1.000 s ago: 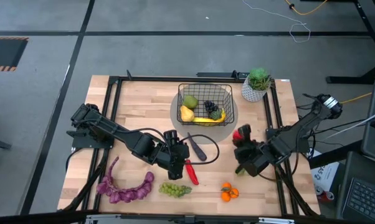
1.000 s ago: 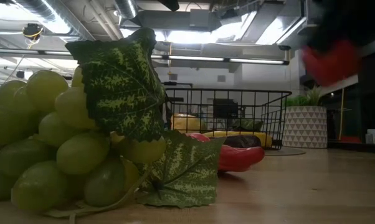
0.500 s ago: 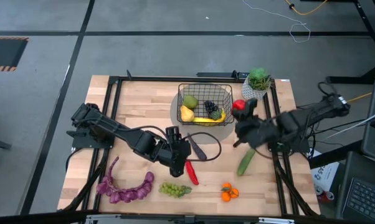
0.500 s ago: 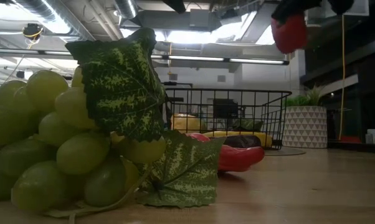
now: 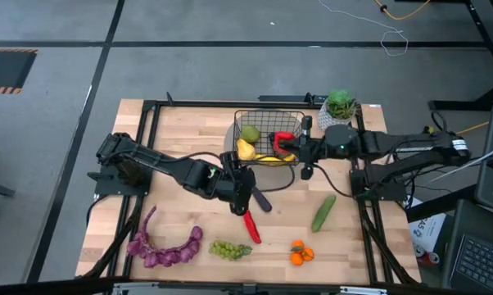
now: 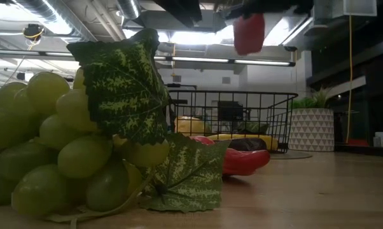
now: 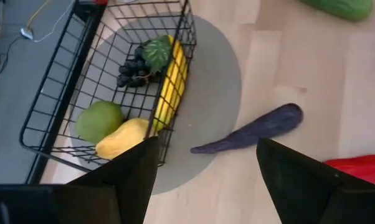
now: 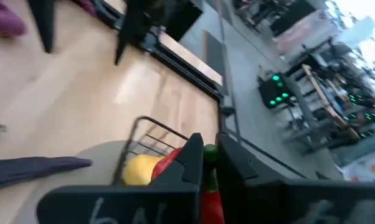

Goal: Build produce basket
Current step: Put the red bell pepper into the black wire basket

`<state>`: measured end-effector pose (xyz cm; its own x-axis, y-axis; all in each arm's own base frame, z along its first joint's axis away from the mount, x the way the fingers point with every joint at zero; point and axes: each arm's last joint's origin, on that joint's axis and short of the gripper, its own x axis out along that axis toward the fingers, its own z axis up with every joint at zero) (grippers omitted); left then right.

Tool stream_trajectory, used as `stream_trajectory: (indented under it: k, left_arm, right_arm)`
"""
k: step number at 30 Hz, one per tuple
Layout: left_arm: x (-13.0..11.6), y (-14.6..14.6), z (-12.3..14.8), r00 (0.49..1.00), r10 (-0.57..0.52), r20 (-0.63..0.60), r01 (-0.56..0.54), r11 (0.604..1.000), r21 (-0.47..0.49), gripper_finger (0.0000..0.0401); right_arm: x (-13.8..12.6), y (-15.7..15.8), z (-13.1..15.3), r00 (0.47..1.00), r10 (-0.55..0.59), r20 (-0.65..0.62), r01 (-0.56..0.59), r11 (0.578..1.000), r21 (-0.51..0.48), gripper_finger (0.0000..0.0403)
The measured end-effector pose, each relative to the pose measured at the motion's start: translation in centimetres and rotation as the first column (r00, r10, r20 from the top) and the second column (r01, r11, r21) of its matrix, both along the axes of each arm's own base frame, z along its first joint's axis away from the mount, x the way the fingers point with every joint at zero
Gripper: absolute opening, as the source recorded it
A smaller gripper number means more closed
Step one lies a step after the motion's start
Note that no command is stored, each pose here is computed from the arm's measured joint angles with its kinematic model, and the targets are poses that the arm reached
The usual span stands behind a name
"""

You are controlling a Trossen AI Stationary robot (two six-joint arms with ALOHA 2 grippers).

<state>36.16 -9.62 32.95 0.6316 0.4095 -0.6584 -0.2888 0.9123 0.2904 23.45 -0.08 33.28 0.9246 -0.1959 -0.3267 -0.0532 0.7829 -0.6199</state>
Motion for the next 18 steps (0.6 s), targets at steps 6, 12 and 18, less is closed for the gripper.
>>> stream_trajectory:
  k: [6, 12, 18]
  left_arm:
    - [0.4, 1.2, 0.0, 0.999, 0.034, 0.005, -0.034, 0.999, -0.003, 0.0264]
    - [0.7, 2.4, 0.1, 0.998, 0.067, 0.021, -0.067, 0.998, -0.008, 0.0264]
    - [1.3, 3.7, 0.4, 0.993, 0.102, 0.067, -0.101, 0.995, -0.024, 0.0264]
  right_arm:
    - [0.1, -2.5, -3.3, 0.995, -0.096, 0.023, 0.096, 0.995, 0.001, 0.0018]
    - [-0.2, -4.4, -5.0, 0.996, -0.055, 0.064, 0.051, 0.997, 0.051, 0.0018]
    - [-0.3, -5.5, -4.9, 0.992, 0.001, 0.126, -0.011, 0.997, 0.074, 0.0019]
